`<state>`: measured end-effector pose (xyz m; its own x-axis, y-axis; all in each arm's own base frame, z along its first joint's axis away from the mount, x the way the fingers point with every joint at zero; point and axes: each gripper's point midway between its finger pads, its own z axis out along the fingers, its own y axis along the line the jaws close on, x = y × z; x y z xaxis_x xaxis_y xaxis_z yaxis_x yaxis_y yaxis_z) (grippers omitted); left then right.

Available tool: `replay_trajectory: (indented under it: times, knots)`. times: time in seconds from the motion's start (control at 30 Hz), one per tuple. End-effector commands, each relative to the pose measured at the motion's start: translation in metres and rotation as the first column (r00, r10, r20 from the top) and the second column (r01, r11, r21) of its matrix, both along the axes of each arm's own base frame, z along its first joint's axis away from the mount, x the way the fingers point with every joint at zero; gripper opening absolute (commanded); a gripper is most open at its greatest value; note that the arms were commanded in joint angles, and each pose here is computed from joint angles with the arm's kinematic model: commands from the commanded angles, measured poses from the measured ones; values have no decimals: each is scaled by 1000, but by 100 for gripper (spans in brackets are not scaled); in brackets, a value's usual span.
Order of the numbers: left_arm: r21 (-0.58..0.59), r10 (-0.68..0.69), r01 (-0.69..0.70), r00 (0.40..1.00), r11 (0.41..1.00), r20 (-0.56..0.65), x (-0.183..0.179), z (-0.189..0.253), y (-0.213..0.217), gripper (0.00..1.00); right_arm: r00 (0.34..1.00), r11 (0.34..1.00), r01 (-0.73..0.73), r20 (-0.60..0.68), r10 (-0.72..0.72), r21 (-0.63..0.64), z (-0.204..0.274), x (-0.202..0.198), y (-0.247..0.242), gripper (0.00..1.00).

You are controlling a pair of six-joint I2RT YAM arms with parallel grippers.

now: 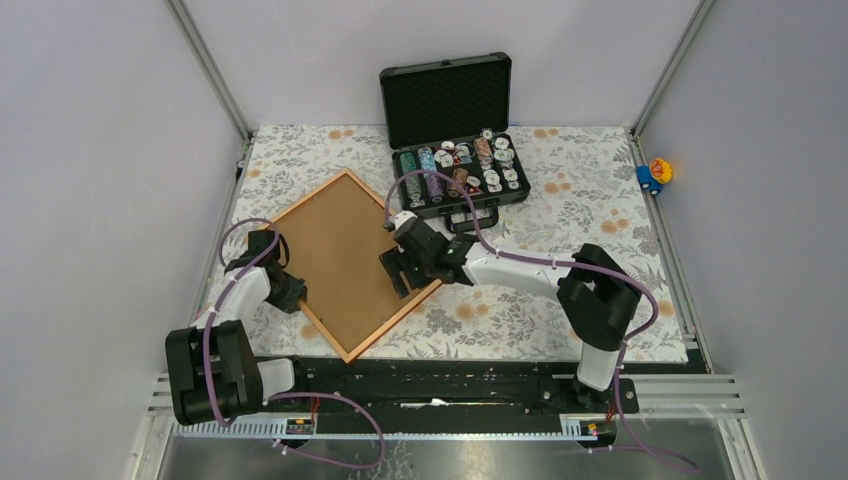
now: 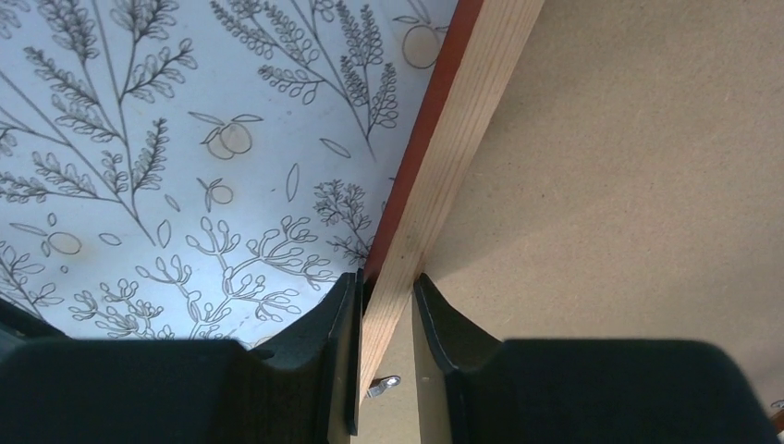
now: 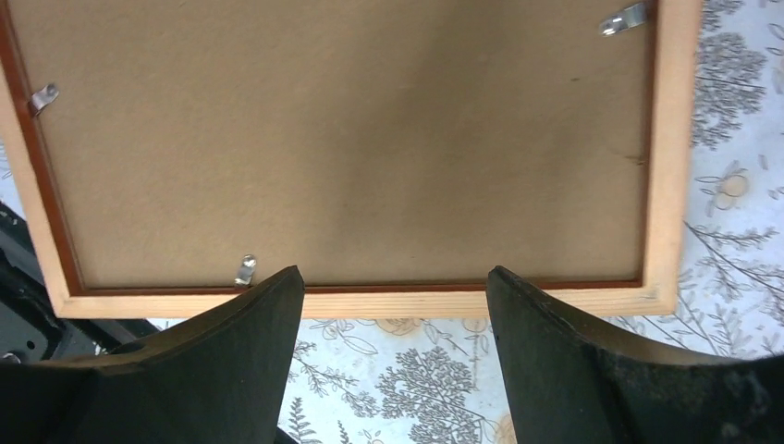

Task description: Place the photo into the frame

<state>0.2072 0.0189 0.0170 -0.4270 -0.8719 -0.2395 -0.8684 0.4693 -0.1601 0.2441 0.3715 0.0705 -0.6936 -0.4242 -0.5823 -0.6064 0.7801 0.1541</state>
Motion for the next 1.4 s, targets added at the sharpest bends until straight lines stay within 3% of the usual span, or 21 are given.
replay_trajectory:
  times: [0.0, 0.03, 0.2, 0.27, 0.37, 0.5, 0.6, 0.73, 0.87, 1.07, 1.23, 1.37]
  knots:
    - [-15, 20, -20, 1000, 1000, -17, 6, -21, 3, 6, 997, 996, -66, 51, 63, 68, 11, -13, 12, 80]
    - [-20, 15, -15, 1000, 1000, -22, 6, -22, 3, 0, 994, 991, -91, 64, 85, 93, 13, -16, 14, 81]
    - [-11, -49, 49, 999, 999, -13, 16, -5, 6, 0, 964, 956, -241, 156, 215, 167, 18, -33, 23, 82]
    - [6, -74, 74, 997, 997, 6, 21, 9, 9, 0, 911, 912, -375, 251, 328, 169, 21, -52, 31, 90]
    - [24, -94, 93, 995, 995, 34, 26, 30, 11, 0, 756, 812, -566, 483, 441, 143, 31, -77, 41, 94]
    - [28, -101, 98, 990, 995, 95, 31, 53, 9, 0, 640, 722, -679, 591, 491, 136, 37, -89, 52, 99]
    - [17, -106, 105, 988, 994, 111, 31, 59, 6, 0, 405, 600, -799, 757, 512, 22, 39, -111, 52, 100]
    - [1, -116, 117, 984, 993, 137, 33, 71, 2, 0, 159, 483, -859, 807, 569, -171, 28, -135, 56, 100]
    - [19, -124, 123, 979, 992, 159, 35, 86, 4, 0, 39, 483, -818, 807, 589, -313, 17, -138, 64, 100]
    - [45, -143, 137, 972, 990, 185, 41, 101, 7, 0, -81, 576, -686, 834, 546, -444, 19, -120, 79, 100]
    - [44, -150, 144, 970, 989, 193, 43, 106, 6, 0, -131, 706, -539, 874, 469, -460, 33, -98, 85, 100]
    - [43, -152, 146, 968, 988, 198, 44, 108, 6, 0, -133, 756, -486, 892, 432, -439, 38, -89, 92, 98]
